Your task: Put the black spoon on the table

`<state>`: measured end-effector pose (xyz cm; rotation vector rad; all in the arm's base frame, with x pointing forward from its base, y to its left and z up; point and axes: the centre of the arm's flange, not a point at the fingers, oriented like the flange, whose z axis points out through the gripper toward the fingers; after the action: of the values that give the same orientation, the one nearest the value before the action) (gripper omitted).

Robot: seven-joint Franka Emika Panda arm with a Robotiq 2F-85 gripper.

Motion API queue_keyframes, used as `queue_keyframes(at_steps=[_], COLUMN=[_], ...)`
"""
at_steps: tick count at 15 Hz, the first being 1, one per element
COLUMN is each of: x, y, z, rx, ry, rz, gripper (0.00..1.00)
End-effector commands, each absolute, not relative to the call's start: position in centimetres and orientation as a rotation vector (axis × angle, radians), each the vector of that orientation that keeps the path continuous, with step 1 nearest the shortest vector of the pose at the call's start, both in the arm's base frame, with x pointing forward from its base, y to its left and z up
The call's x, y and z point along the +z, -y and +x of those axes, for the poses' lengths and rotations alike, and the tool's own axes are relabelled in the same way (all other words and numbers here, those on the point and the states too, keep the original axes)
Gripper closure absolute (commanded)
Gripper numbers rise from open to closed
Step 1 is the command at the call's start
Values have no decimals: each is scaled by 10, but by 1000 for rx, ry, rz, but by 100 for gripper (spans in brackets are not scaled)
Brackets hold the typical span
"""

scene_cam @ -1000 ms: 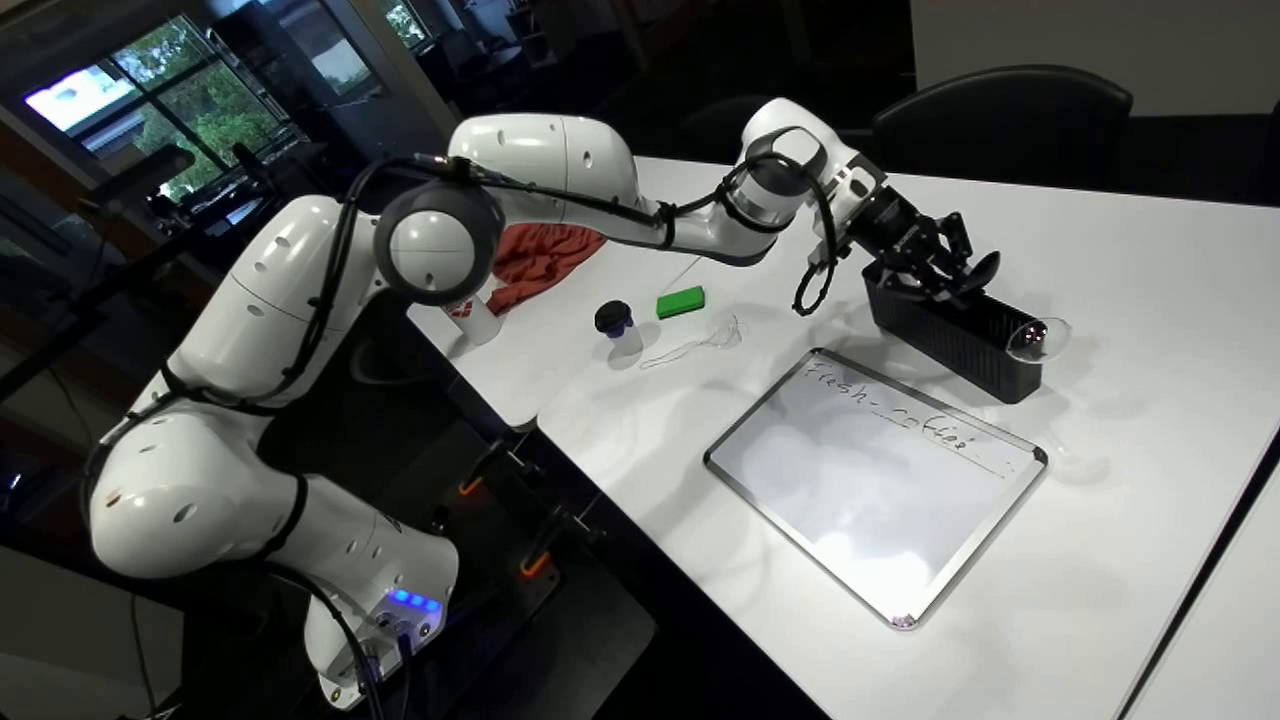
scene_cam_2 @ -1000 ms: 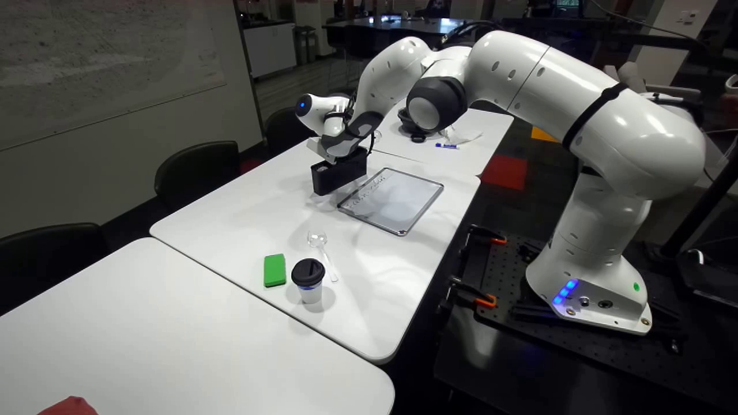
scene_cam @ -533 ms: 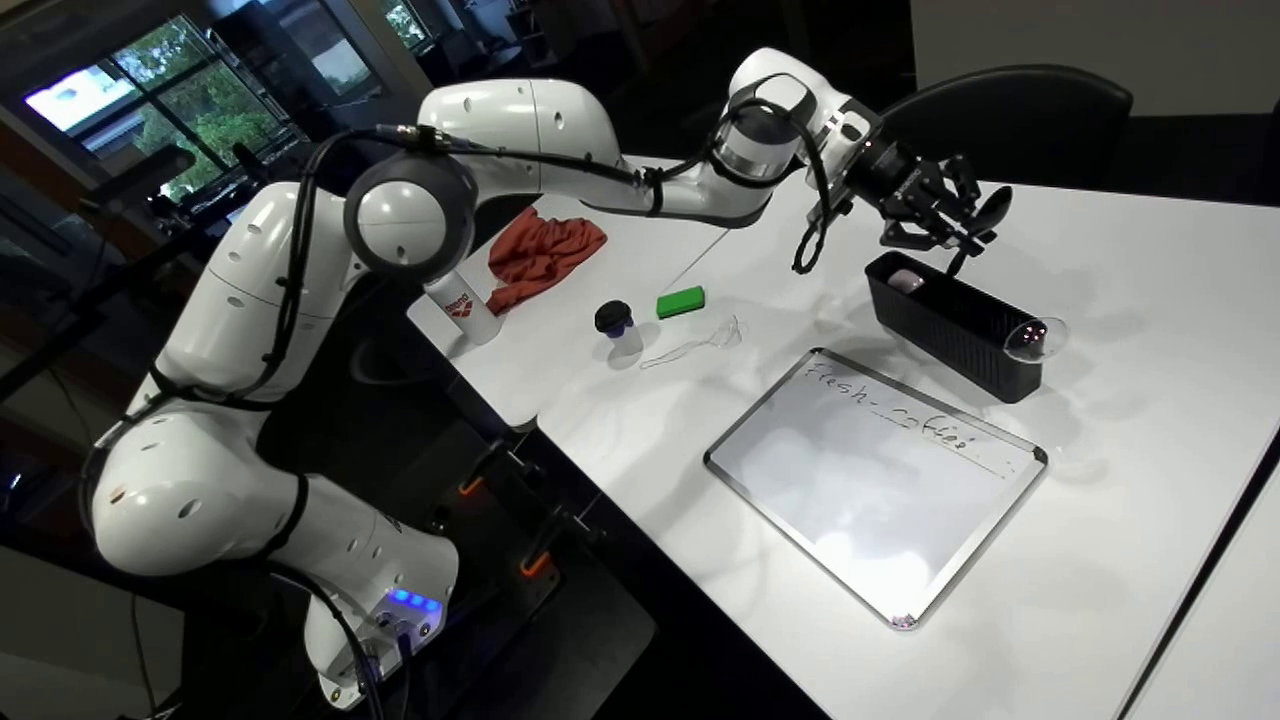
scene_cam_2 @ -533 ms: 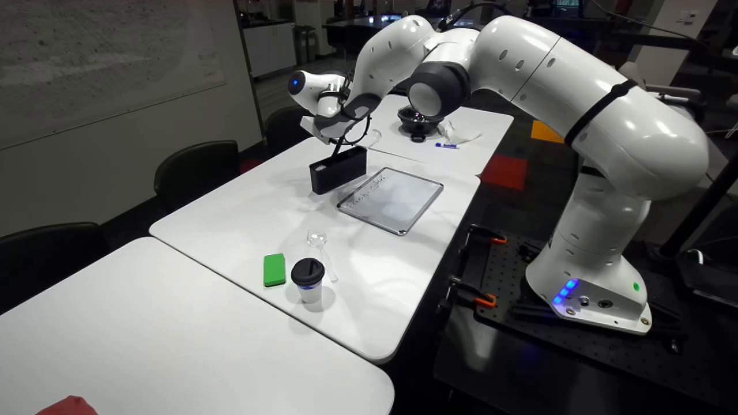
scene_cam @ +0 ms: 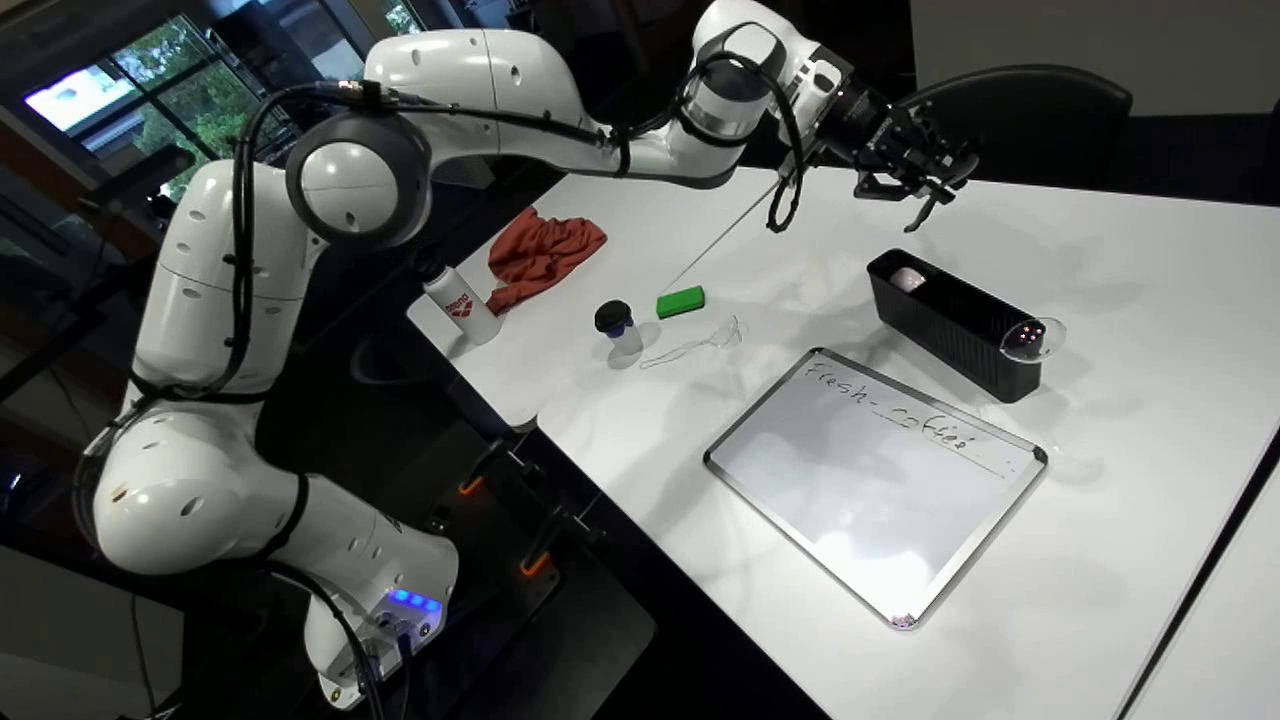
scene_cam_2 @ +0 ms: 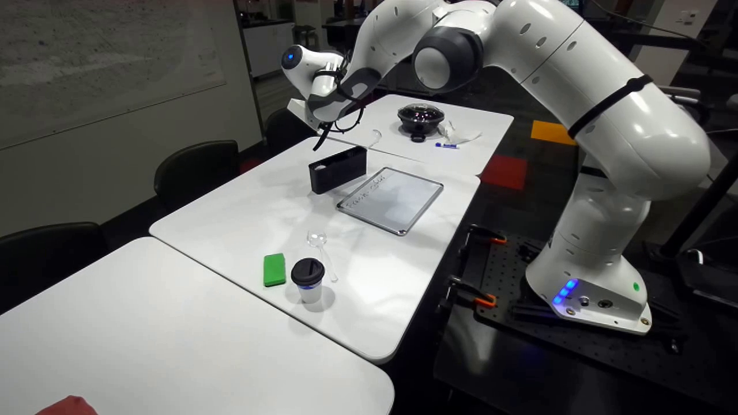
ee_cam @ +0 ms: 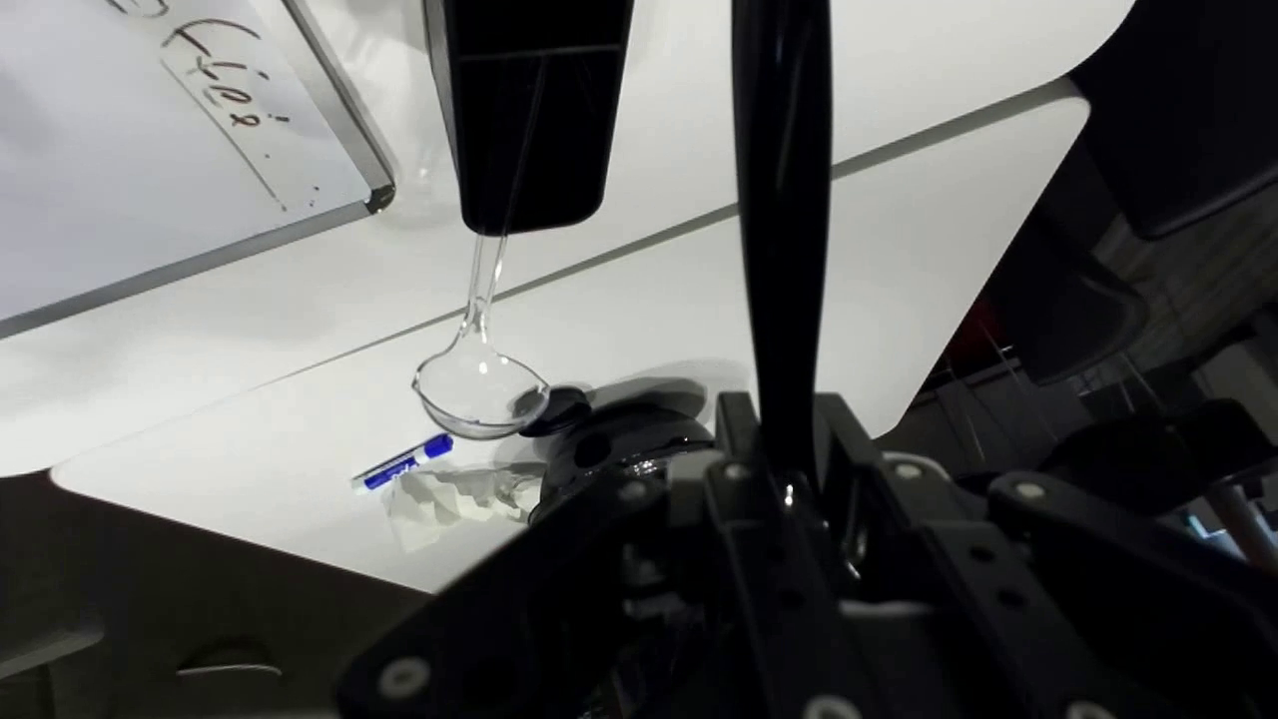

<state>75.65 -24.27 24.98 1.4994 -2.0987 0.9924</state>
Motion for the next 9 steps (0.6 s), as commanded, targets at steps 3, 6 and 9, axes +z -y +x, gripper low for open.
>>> queue_keyframes(at_steps=[3,6,9], x=[258,255,253], y=[181,140,104], z=[728,713,697], rx=[873,843,798], ry=[2260,2381,2465], rz=[1686,1653,1584], gripper=[95,95,95])
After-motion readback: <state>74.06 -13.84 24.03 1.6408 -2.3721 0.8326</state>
